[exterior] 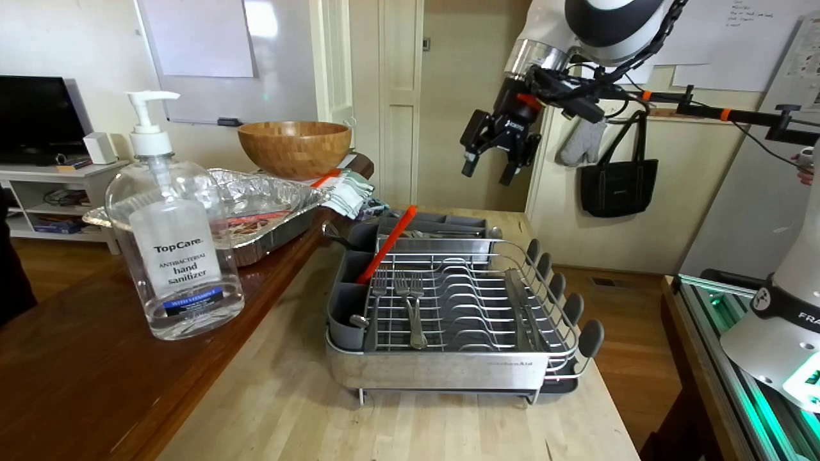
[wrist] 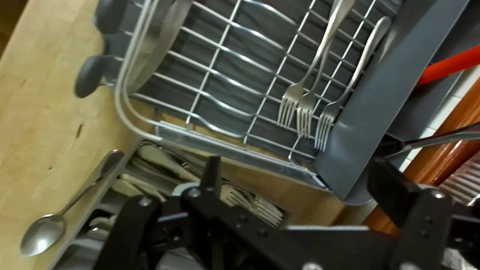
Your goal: Put the forks in the gray tray
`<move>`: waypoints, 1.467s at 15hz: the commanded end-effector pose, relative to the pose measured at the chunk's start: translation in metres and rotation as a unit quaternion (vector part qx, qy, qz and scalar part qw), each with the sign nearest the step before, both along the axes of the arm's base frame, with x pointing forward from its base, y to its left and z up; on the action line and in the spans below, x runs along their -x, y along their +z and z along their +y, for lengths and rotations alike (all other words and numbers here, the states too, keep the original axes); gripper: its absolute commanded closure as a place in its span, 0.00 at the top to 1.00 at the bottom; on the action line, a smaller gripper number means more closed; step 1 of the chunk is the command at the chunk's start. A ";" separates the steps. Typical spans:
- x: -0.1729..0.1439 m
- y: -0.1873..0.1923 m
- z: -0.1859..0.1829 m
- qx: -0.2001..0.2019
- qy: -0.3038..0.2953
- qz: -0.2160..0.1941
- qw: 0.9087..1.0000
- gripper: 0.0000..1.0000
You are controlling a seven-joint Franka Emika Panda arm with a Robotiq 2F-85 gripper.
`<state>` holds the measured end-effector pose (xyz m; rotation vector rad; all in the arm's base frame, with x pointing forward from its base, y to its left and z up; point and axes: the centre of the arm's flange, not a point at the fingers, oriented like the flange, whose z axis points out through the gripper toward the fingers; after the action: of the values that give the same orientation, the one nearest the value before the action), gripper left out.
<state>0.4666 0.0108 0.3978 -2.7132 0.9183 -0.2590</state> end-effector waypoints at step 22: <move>-0.082 -0.130 0.119 -0.017 -0.087 0.158 0.983 1.00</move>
<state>0.5407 0.1396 0.2748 -2.6661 1.2065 0.1268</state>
